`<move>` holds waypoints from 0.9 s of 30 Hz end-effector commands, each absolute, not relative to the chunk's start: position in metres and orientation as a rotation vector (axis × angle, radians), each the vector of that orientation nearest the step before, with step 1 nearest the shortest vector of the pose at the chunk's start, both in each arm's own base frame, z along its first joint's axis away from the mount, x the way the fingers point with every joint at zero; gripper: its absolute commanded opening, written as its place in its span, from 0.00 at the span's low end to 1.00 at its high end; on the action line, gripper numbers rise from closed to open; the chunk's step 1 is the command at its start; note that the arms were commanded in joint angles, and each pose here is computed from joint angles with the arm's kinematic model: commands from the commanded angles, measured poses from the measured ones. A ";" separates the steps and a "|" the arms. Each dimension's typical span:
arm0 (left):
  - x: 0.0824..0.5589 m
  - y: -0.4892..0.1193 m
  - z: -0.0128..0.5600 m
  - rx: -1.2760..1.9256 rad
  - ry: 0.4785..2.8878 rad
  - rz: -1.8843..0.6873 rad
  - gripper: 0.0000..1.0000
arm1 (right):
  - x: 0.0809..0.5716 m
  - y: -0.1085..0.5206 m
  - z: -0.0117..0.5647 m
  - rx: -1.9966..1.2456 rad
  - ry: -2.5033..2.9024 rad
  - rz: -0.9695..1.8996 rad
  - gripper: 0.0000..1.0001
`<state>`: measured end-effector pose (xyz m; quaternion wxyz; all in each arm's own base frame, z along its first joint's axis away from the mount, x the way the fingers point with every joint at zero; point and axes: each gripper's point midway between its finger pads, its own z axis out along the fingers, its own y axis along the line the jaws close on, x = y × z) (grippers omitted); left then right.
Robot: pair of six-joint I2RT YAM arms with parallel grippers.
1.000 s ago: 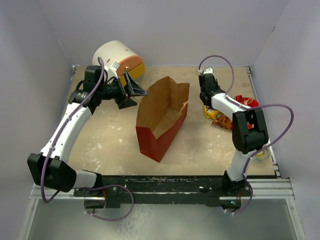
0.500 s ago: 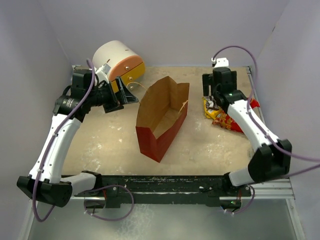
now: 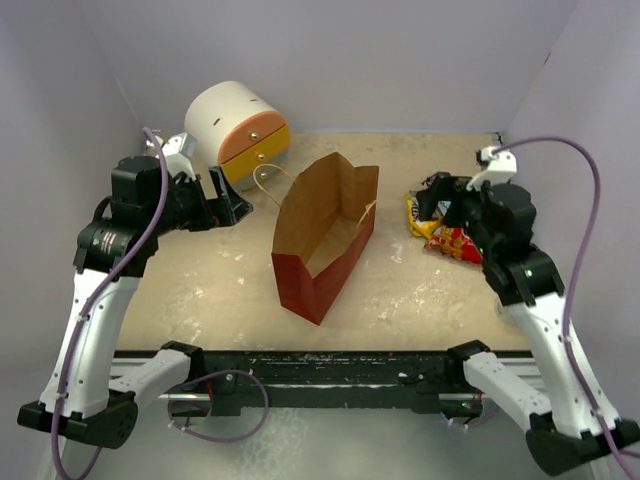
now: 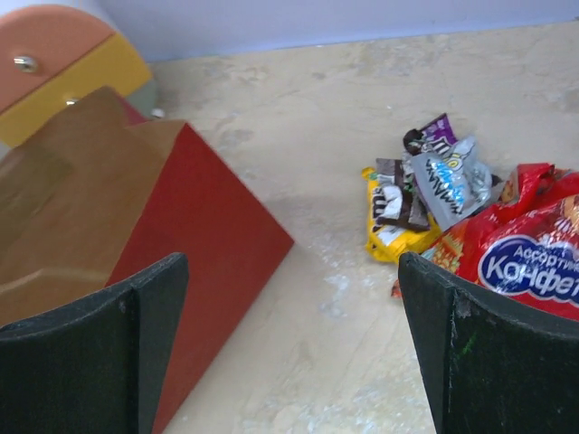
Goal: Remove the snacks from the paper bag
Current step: Reset both arms
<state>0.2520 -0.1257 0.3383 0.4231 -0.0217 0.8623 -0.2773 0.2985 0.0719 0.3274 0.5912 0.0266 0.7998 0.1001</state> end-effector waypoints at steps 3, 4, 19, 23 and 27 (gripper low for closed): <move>0.250 -0.106 0.355 -0.058 1.982 -0.592 0.99 | 0.244 0.073 0.353 0.139 1.734 0.419 1.00; 0.247 -0.104 0.357 -0.058 1.952 -0.590 0.99 | 0.237 0.071 0.355 0.150 1.718 0.428 1.00; 0.200 -0.088 0.308 -0.161 1.636 -0.681 0.99 | 0.200 0.055 0.297 0.405 1.600 0.573 1.00; 0.192 -0.088 0.293 -0.160 1.618 -0.693 0.99 | 0.193 0.055 0.275 0.442 1.602 0.608 1.00; 0.192 -0.090 0.274 -0.195 1.651 -0.724 0.99 | 0.188 0.057 0.255 0.494 1.599 0.665 0.99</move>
